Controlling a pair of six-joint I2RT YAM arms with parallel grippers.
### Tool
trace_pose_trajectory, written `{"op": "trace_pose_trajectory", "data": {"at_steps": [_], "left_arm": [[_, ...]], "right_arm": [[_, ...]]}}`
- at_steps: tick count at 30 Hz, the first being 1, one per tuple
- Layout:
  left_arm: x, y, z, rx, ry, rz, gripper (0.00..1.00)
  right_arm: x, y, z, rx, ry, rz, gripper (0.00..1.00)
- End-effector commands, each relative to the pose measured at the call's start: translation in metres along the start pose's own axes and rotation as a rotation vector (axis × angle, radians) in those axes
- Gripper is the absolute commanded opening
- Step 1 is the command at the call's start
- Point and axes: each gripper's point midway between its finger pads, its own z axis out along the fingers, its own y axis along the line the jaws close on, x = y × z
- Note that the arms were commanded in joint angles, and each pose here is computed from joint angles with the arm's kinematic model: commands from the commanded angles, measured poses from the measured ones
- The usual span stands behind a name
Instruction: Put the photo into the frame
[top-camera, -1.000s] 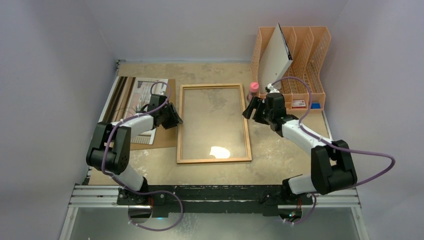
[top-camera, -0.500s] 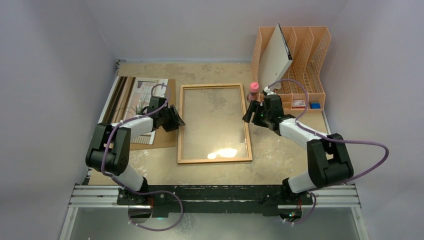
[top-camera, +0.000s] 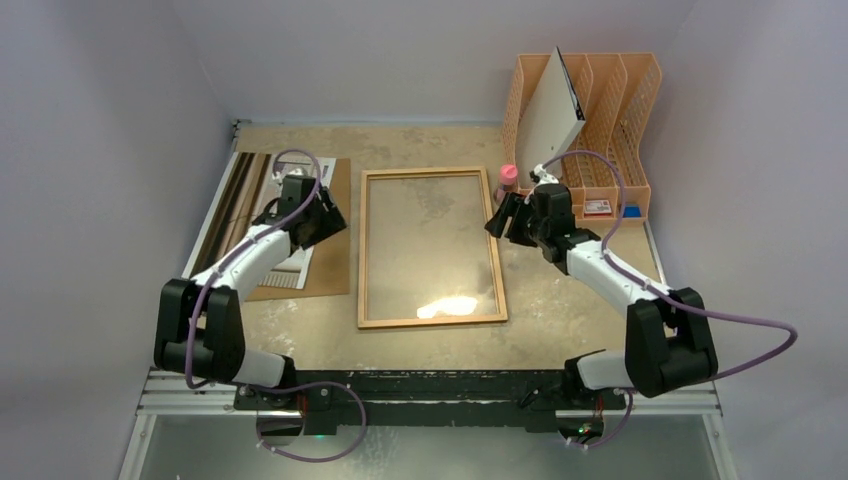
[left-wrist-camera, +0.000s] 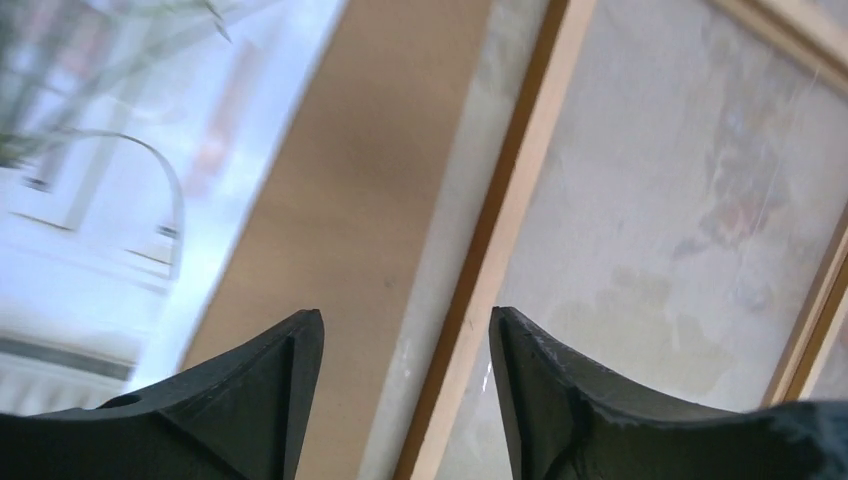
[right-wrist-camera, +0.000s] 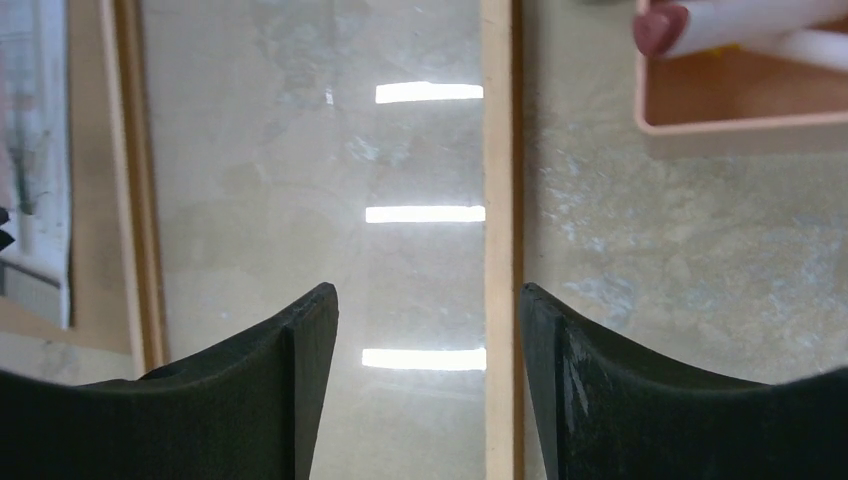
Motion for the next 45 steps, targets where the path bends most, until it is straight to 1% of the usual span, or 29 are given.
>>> {"op": "trace_pose_trajectory", "data": {"at_steps": [1,5,8,11,14,17,20,24,27,29,30,32,36,40,43,45], "left_arm": [[-0.053,0.025,-0.024,-0.16,-0.188,-0.01,0.67],[-0.077,0.05,-0.028,-0.3,-0.285,-0.002,0.75],[-0.088,0.077,-0.023,-0.423,-0.302,-0.052,0.78],[-0.087,0.078,-0.008,-0.407,-0.294,-0.081,0.79],[-0.065,0.08,0.011,-0.379,-0.236,-0.103,0.8],[-0.045,0.088,0.02,-0.379,-0.199,-0.119,0.78],[-0.027,0.092,0.024,-0.363,-0.159,-0.12,0.69],[0.001,0.101,0.023,-0.34,-0.124,-0.138,0.64],[0.02,0.094,0.024,-0.27,-0.075,-0.171,0.6],[0.023,0.085,0.02,-0.211,-0.065,-0.2,0.58],[0.021,0.08,0.017,-0.192,-0.071,-0.208,0.57],[0.004,0.072,0.005,-0.172,-0.12,-0.208,0.57],[-0.053,0.071,-0.029,-0.253,-0.279,-0.179,0.58],[-0.103,0.08,-0.049,-0.348,-0.379,-0.164,0.61],[-0.127,0.089,-0.041,-0.366,-0.353,-0.148,0.64],[-0.138,0.099,-0.033,-0.384,-0.3,-0.13,0.66]], "right_arm": [[-0.026,0.053,-0.01,-0.193,-0.036,-0.016,0.68],[-0.015,0.098,-0.009,-0.287,-0.006,-0.059,0.68],[-0.001,0.132,-0.007,-0.359,0.028,-0.053,0.68],[0.017,0.158,0.0,-0.411,0.084,-0.02,0.68],[0.037,0.186,0.007,-0.448,0.153,-0.019,0.67],[0.055,0.216,0.014,-0.472,0.21,-0.001,0.65],[0.071,0.239,0.022,-0.478,0.239,0.035,0.64],[0.09,0.263,0.035,-0.484,0.269,0.066,0.62],[0.105,0.275,0.044,-0.477,0.293,0.076,0.61],[0.116,0.283,0.048,-0.473,0.316,0.086,0.59],[0.121,0.285,0.051,-0.468,0.324,0.093,0.57],[0.127,0.291,0.054,-0.458,0.328,0.113,0.55],[0.136,0.303,0.06,-0.466,0.32,0.134,0.51],[0.14,0.323,0.068,-0.467,0.309,0.12,0.51],[0.147,0.332,0.079,-0.442,0.31,0.124,0.51],[0.153,0.333,0.09,-0.411,0.306,0.14,0.51]]}}
